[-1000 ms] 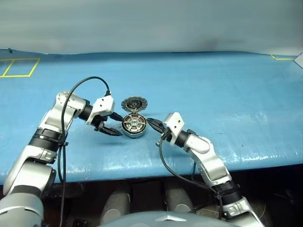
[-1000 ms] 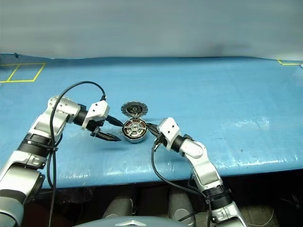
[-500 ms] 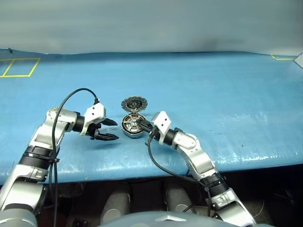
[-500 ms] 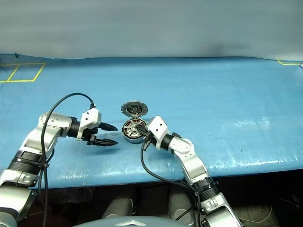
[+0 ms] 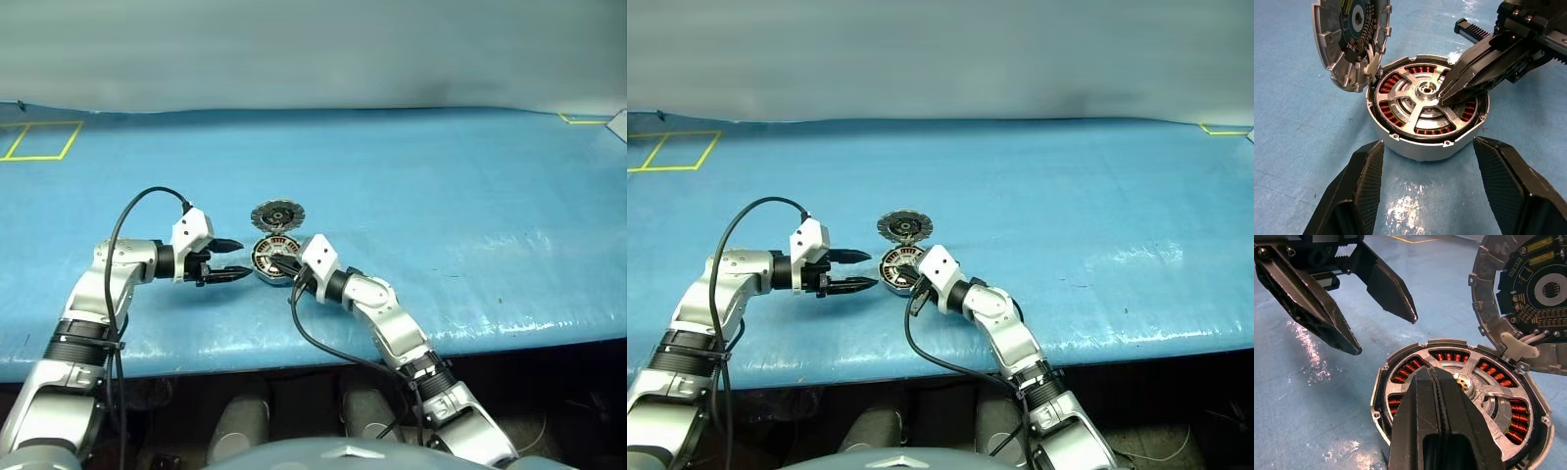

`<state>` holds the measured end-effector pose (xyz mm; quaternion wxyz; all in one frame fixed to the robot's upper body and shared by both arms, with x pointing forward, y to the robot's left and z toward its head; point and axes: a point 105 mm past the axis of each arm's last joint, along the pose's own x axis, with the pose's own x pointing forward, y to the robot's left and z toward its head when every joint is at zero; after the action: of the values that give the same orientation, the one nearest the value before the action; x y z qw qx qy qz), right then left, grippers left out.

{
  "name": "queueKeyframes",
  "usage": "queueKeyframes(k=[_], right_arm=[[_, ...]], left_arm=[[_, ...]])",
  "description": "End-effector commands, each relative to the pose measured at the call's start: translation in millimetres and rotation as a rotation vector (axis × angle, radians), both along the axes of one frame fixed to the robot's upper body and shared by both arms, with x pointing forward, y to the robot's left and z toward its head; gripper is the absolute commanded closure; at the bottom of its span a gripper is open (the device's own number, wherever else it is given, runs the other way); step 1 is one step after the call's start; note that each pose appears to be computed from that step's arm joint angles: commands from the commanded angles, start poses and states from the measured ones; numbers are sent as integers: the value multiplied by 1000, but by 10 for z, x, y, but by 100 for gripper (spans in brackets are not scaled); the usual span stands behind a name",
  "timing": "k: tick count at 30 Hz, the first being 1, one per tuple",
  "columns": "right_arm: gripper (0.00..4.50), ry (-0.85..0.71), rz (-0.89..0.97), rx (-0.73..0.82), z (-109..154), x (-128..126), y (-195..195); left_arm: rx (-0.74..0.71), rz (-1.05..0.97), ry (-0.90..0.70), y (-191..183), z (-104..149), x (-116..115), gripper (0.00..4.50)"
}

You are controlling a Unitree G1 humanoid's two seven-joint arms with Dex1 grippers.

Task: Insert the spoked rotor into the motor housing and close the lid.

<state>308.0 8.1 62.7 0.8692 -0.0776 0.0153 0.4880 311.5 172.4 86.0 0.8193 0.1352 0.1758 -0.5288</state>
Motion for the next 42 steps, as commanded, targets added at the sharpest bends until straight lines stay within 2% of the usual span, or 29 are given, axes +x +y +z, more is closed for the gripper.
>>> queueKeyframes(k=[1, 6, 12, 30, 34, 42], right_arm=[[450, 28, -12, -57, -91, 26, -29], [450, 72, -11, -142, -228, 5, -56], [450, 81, -10, -157, -266, -29, -57], [450, -60, -51, 28, 378, 10, -121], [450, -99, -241, 57, 521, 270, -396], [450, -130, -364, -72, 562, 514, -676]], left_arm=[[-29, 11, -55, -2, 147, 22, 136], [-36, 22, -54, 5, 140, 8, 136], [-44, 23, -45, -15, 116, -19, 136], [-98, 34, -26, -81, 0, -118, 136], [-121, 36, -59, -97, -4, -135, 136], [-116, 46, -74, -55, -42, -166, 136]])
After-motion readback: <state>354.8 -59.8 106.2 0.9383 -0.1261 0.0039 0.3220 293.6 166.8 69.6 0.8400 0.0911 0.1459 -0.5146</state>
